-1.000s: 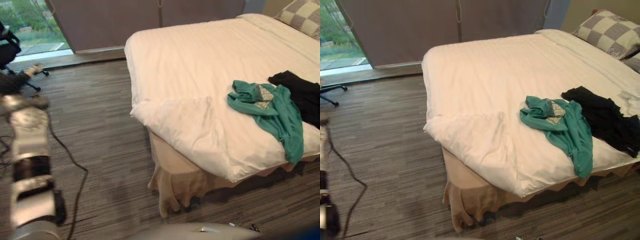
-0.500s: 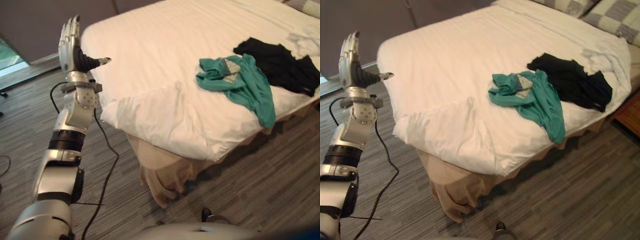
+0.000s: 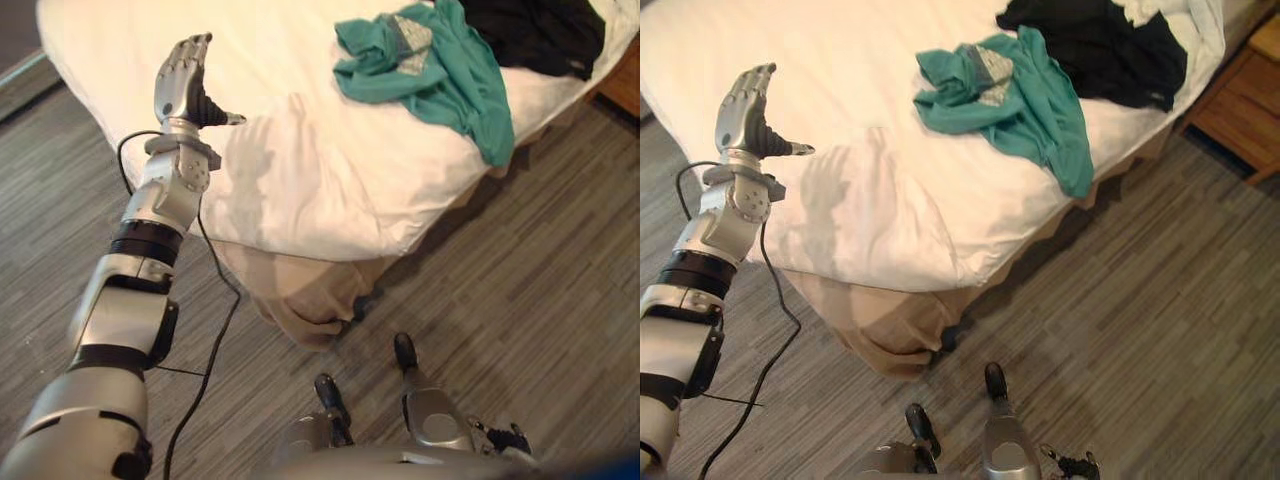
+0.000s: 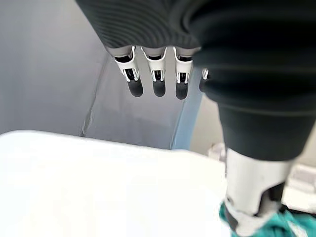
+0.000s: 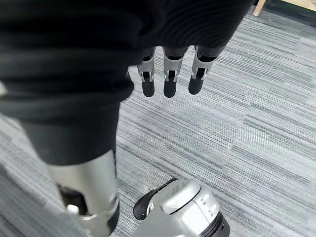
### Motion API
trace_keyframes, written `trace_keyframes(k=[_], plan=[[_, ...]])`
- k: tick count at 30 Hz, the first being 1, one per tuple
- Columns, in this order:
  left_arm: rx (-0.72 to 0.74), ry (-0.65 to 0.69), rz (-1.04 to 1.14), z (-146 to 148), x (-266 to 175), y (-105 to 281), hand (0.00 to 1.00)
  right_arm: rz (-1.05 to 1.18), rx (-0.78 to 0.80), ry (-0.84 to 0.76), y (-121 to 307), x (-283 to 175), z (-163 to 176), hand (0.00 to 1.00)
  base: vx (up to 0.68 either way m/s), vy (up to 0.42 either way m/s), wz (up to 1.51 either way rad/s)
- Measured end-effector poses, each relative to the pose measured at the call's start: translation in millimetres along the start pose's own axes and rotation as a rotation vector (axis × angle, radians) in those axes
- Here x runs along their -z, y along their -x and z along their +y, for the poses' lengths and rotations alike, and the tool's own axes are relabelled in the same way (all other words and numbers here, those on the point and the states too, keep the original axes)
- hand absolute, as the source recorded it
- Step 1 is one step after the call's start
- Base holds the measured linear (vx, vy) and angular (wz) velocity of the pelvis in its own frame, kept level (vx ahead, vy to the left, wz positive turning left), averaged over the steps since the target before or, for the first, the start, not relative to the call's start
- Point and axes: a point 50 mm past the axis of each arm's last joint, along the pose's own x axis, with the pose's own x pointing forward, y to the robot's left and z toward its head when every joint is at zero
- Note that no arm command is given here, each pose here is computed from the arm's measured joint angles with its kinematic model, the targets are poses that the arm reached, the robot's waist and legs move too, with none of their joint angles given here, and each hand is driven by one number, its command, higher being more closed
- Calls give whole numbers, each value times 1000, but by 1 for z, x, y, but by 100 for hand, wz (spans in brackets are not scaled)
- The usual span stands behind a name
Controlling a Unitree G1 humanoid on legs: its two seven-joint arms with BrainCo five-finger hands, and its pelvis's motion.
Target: Tidy the bed and pick cloth on bed and put in laundry
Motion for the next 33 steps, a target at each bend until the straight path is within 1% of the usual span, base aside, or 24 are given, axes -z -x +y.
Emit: trace_keyframes(k=[2,4,5,7,11,15,17,25,28,30,33], plan=[[10,-35,27,2,1,-6,0,-58,-16,-9,1,-11,6,0,-36,-20,-11],[54,-62,76,-1,9,-7,0,-78,-27,-33,1,-16,11,0,-4,-12,-18],[74,-78,93,-3,11,-7,100,-87,-33,-31,2,-17,13,0,-4,-6,-18],[114,-64,99,-8,4,-10,100,-102,-38,-30,3,-20,14,0,3,-3,-4],[164,25,160,-22,-5,-11,100,-133,-54,-42,4,-27,18,0,24,6,2],[156,87,181,-16,-9,-17,100,-214,-95,-35,7,-43,26,0,4,3,-4],[157,117,183,-17,-12,-18,100,-234,-109,-32,8,-48,29,0,-8,4,-1],[203,124,170,-23,-16,-16,100,-249,-178,6,11,-51,41,0,-37,-3,16],[218,108,126,-28,-22,-14,100,-234,-182,24,10,-47,42,0,-61,-9,49],[232,92,84,-35,-23,-5,100,-214,-168,34,8,-44,38,0,-39,-8,46],[287,62,59,-55,-13,18,100,-157,-146,57,4,-33,31,0,-11,1,36]])
